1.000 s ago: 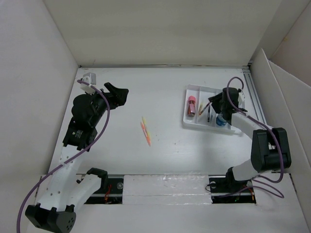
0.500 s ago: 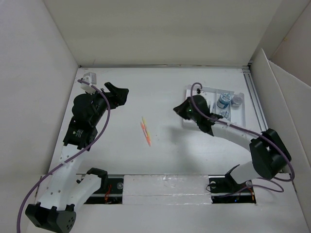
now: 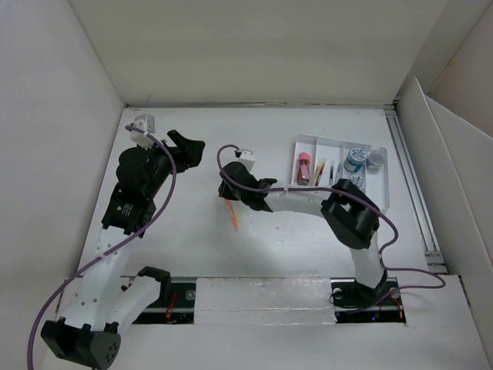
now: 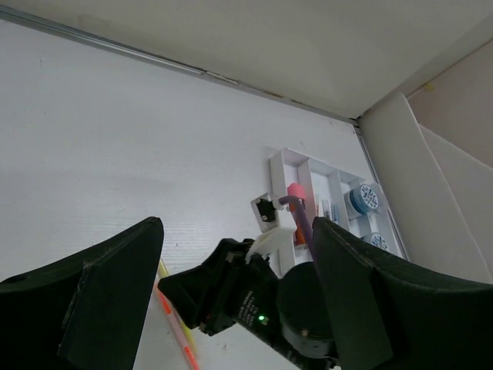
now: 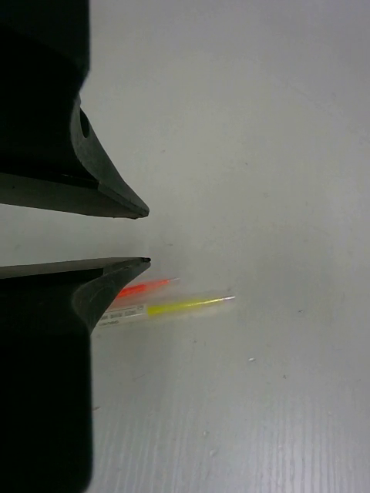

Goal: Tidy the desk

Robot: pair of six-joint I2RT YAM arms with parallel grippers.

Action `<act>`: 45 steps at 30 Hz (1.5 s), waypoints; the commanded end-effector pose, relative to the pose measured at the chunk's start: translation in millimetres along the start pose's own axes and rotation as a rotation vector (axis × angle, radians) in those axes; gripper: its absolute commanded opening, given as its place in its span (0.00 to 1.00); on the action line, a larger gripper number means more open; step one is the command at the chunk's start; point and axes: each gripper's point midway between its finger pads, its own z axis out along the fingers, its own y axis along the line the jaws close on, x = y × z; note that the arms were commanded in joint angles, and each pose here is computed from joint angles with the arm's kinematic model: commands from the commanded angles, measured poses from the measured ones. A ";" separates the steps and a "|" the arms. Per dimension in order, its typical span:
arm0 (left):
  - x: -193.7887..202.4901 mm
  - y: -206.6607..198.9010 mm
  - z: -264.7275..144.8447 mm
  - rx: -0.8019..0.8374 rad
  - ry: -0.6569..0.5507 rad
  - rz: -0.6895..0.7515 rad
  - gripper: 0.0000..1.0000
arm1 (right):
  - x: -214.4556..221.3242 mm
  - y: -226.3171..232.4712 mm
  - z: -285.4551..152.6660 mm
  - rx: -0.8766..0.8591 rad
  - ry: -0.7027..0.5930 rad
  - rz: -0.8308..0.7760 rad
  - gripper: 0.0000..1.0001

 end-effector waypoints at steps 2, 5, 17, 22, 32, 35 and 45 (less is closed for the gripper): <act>-13.5 -9.7 -3.4 0.036 -0.048 0.021 0.74 | -9.6 -4.1 14.6 0.124 -0.055 -0.082 0.33; -17.2 -10.9 -8.3 0.041 -0.070 0.024 0.74 | -0.5 -11.4 21.7 0.185 -0.069 -0.109 0.33; -16.7 -12.9 -8.0 0.050 -0.064 0.023 0.74 | -1.4 -26.8 30.2 0.248 -0.113 -0.136 0.32; -15.3 -12.8 -7.2 0.052 -0.059 0.023 0.73 | 13.9 -36.2 38.3 0.271 -0.069 -0.154 0.32; -15.0 -13.2 -6.6 0.054 -0.056 0.022 0.73 | 18.2 -35.9 38.8 0.257 -0.054 -0.155 0.32; -14.4 -11.6 -7.0 0.047 -0.057 0.023 0.73 | 18.8 -39.7 39.4 0.275 -0.056 -0.157 0.27; -15.7 -13.2 -8.2 0.054 -0.062 0.023 0.73 | 7.3 -60.0 25.9 0.326 -0.105 -0.144 0.00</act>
